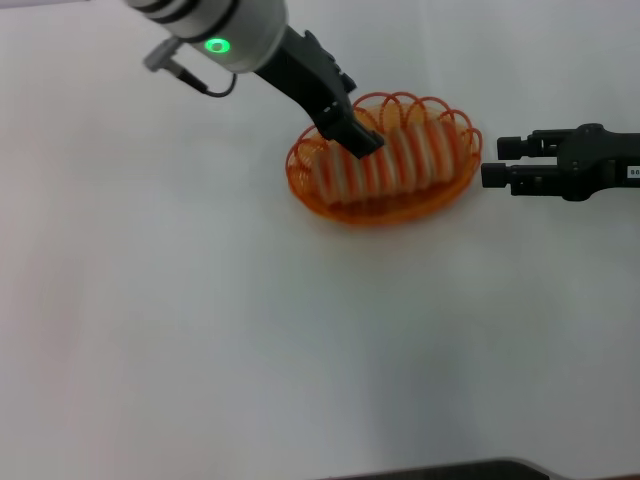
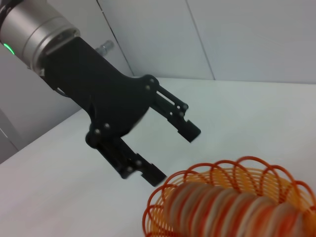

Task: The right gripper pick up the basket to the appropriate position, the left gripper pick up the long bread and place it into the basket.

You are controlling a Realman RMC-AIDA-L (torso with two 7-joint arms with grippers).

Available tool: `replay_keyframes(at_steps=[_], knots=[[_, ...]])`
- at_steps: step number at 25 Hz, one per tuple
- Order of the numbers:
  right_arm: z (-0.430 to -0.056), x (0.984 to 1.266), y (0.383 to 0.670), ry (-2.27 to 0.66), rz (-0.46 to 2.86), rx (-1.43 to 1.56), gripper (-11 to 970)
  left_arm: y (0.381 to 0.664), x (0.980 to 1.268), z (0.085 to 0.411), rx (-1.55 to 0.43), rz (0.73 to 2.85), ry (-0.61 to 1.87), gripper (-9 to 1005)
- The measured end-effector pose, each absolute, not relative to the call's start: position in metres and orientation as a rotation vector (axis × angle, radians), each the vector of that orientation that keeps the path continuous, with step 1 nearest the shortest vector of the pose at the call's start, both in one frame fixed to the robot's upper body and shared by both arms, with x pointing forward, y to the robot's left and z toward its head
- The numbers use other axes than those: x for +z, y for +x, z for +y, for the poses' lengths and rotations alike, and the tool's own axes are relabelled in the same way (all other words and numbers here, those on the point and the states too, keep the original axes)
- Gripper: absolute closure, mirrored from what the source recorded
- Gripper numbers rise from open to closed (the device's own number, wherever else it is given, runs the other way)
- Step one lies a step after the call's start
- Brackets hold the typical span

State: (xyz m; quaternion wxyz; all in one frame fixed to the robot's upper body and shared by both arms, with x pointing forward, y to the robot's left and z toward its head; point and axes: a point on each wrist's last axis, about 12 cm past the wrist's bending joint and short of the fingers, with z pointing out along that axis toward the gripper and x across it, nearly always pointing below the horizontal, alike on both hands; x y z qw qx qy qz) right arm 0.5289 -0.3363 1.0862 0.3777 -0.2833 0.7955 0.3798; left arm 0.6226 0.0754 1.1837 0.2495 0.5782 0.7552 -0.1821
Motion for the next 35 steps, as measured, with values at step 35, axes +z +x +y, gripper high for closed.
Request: replay_keyframes(at_steps=[35], knots=[[-0.331, 1.088, 0.532, -0.735, 2.014, 0.979, 332, 0.519, 1.075, 0.271, -1.215, 2.047, 0.591, 113]])
